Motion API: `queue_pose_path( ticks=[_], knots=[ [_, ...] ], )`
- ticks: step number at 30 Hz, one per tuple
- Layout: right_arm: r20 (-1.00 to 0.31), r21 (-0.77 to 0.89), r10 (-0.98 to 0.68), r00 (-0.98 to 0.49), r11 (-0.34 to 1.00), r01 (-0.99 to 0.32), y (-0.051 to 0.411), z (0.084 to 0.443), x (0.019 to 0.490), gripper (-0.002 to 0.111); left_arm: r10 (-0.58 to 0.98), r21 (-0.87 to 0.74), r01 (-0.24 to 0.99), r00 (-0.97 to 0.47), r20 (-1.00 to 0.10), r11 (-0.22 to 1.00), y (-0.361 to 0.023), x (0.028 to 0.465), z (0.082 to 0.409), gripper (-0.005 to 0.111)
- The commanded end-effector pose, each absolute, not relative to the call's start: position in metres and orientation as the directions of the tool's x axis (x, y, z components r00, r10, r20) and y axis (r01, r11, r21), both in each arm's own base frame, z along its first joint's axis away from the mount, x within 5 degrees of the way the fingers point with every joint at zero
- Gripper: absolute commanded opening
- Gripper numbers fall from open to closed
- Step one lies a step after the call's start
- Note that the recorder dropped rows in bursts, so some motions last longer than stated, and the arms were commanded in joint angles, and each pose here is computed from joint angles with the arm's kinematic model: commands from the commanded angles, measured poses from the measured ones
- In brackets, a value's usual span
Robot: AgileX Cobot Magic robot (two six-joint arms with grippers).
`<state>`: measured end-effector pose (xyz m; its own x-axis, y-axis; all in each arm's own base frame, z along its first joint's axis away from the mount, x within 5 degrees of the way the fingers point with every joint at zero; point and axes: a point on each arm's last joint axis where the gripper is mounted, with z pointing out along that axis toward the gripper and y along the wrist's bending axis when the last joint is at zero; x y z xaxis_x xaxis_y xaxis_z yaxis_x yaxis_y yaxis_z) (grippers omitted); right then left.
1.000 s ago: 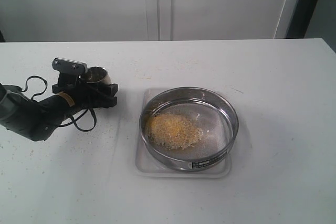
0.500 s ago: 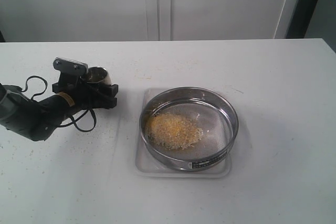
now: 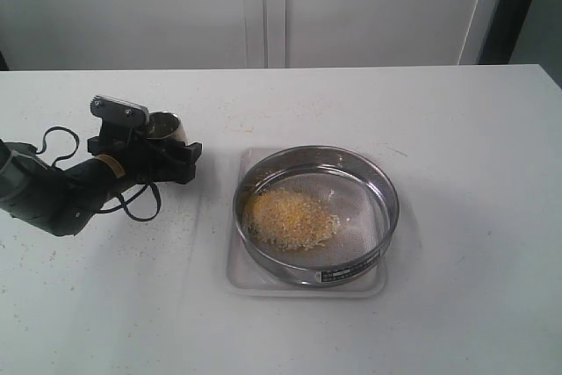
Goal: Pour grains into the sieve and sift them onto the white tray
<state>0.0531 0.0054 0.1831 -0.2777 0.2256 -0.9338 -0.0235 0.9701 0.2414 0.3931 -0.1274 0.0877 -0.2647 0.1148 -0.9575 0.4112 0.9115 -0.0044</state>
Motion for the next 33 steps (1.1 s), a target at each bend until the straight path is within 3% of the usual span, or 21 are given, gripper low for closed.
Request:
queue_pose_path(
  ticks=[1,10,20,28,33],
  knots=[
    [-0.937,0.239,0.224,-0.267,0.971,-0.026,0.005,0.182,0.053,0.0,0.116,0.002,0.411,-0.252,-0.961,0.912,-0.127,0.395,0.092,0.097],
    [-0.937,0.239,0.224,-0.267,0.971,-0.026,0.005,0.182,0.053,0.0,0.134,-0.001,0.397,-0.312,-0.94,0.918,-0.125,0.394,0.087,0.097],
    [-0.937,0.239,0.224,-0.267,0.971,-0.026,0.005,0.182,0.053,0.0,0.12,0.008,0.398,-0.257,-0.959,0.918,-0.125,0.395,0.111,0.097],
    [-0.937,0.239,0.224,-0.267,0.971,-0.026,0.005,0.182,0.053,0.0,0.095,0.021,0.401,-0.166,-0.981,0.916,-0.125,0.393,0.155,0.097],
    [-0.937,0.239,0.224,-0.267,0.971,-0.026,0.005,0.182,0.053,0.0,0.096,0.001,0.375,-0.236,-0.967,0.927,-0.121,0.386,0.184,0.097]
  ],
)
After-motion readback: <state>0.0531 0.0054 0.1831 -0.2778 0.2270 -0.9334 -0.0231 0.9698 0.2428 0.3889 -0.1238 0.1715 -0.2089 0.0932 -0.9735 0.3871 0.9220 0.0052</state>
